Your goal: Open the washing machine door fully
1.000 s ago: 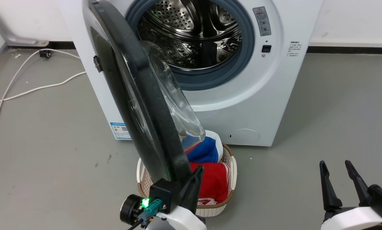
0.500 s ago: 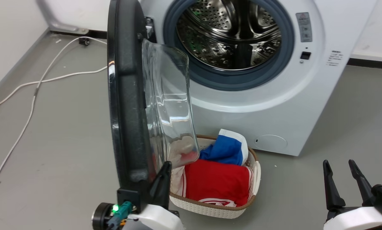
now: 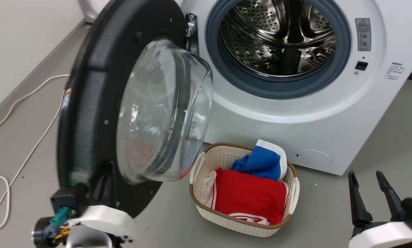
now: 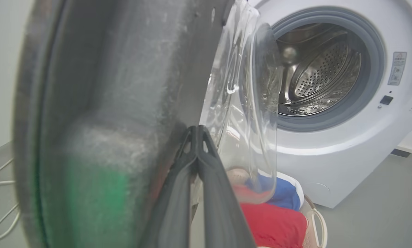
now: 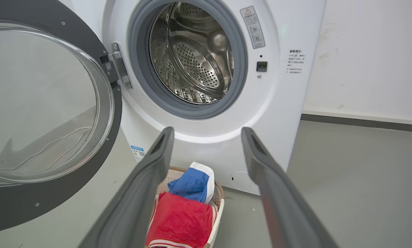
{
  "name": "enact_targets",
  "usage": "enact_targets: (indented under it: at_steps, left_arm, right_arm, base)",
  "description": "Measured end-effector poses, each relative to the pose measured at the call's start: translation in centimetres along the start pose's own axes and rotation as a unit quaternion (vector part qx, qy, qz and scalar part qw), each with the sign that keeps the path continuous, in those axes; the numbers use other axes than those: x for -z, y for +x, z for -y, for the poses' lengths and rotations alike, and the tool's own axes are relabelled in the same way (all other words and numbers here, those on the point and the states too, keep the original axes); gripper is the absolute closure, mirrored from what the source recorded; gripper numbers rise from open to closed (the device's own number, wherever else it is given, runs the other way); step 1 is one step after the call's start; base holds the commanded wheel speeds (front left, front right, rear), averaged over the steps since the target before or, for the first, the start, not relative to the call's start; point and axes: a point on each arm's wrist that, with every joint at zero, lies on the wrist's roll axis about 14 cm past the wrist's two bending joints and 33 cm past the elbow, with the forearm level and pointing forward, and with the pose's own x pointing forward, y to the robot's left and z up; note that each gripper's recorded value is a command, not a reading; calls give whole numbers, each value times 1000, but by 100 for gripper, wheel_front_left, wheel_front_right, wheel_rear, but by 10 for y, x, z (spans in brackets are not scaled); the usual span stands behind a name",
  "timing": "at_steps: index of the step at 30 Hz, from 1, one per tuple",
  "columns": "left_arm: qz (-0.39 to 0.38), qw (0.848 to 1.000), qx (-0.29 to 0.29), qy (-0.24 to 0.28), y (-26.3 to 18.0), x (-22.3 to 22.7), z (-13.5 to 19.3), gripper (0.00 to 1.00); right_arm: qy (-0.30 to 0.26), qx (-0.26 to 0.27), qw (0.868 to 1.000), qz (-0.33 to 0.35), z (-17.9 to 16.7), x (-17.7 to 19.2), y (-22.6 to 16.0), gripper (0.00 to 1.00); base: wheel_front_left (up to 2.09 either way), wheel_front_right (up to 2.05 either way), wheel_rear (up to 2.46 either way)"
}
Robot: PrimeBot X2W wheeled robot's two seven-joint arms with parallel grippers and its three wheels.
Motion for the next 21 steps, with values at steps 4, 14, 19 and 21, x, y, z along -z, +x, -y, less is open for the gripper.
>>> enact_targets:
  at_steps: [4, 14, 19, 21]
  left_arm:
    - [-6, 999, -31, 11, 8, 2, -30, 100]
    - [-34, 995, -87, 19, 37, 13, -82, 100]
    - [-30, 993, -112, 14, 50, 10, -104, 100]
    - [-29, 992, -118, 16, 54, 8, -112, 100]
  right_arm:
    - [1, -3, 1000, -7, -1, 4, 3, 0]
    - [1, 5, 1000, -24, 9, 15, 7, 0]
    - [-1, 9, 1000, -27, 14, 17, 9, 0]
    - [-2, 11, 1000, -28, 15, 18, 10, 0]
  base:
    - [0, 0, 0]
    - [0, 0, 0]
    - [0, 0, 0]
    - [0, 0, 0]
